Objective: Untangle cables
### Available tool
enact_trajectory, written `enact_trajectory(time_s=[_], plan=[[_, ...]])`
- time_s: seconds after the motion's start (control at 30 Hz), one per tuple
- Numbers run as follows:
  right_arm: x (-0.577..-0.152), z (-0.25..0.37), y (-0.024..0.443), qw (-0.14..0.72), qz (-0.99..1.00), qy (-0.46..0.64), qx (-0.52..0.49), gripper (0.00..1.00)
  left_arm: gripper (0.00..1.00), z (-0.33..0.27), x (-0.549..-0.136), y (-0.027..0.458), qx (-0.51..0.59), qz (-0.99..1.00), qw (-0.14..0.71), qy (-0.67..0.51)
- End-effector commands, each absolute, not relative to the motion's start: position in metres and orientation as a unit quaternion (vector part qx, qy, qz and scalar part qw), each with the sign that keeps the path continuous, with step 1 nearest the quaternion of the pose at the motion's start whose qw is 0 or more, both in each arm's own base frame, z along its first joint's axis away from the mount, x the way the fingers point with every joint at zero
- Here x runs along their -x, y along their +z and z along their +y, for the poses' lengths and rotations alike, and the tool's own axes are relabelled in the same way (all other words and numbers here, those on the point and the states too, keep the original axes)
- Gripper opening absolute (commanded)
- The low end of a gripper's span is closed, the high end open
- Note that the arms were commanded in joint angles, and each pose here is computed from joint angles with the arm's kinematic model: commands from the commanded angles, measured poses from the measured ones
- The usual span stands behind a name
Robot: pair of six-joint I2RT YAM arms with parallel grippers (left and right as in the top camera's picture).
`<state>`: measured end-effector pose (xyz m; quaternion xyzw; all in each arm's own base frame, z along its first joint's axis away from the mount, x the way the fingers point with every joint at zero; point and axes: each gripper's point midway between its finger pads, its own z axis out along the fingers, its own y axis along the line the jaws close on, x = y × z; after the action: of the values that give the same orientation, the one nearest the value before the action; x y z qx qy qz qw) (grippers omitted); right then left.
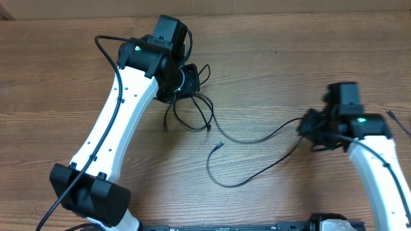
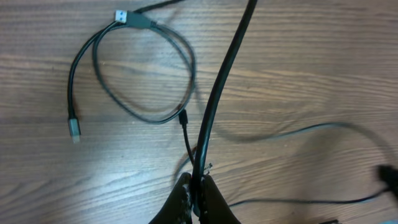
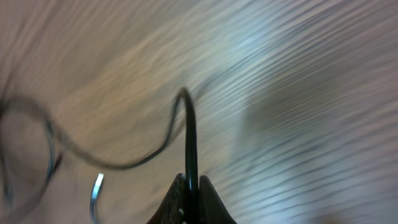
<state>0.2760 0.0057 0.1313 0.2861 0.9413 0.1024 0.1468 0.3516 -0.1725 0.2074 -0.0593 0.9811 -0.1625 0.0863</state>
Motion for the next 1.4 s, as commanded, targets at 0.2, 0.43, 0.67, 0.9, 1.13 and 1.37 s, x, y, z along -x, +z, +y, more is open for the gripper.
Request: enact_trajectory(time_s=[0.2, 0.43, 0.67, 0.9, 1.13, 1.37], plan=[[-0.323, -0.071, 0.338, 0.394, 0.865, 0.122, -0.287, 0.04, 0.05, -0.171, -0.353, 0.190, 0.054, 0.985, 0.065, -0.149], [-0.304, -0.015, 0.407, 0.438, 0.852, 0.223, -0.178, 0.04, 0.04, -0.171, -0.362, 0.179, 0.133, 0.979, 0.055, -0.144], [-0.285, 0.025, 0.384, 0.367, 0.886, 0.247, -0.138, 0.04, 0.09, -0.166, -0.358, 0.154, 0.145, 0.983, 0.019, -0.112], [-0.277, 0.076, 0.386, 0.362, 0.892, 0.269, 0.003, 0.04, 0.16, -0.164, -0.352, 0.123, 0.149, 0.985, -0.033, -0.081], [-0.294, 0.067, 0.369, 0.349, 0.909, 0.229, -0.006, 0.04, 0.38, -0.164, -0.351, 0.095, 0.152, 0.984, -0.066, -0.062], [-0.307, 0.067, 0.354, 0.323, 0.918, 0.230, -0.012, 0.04, 0.59, -0.162, -0.344, 0.080, 0.154, 0.982, -0.096, -0.047]])
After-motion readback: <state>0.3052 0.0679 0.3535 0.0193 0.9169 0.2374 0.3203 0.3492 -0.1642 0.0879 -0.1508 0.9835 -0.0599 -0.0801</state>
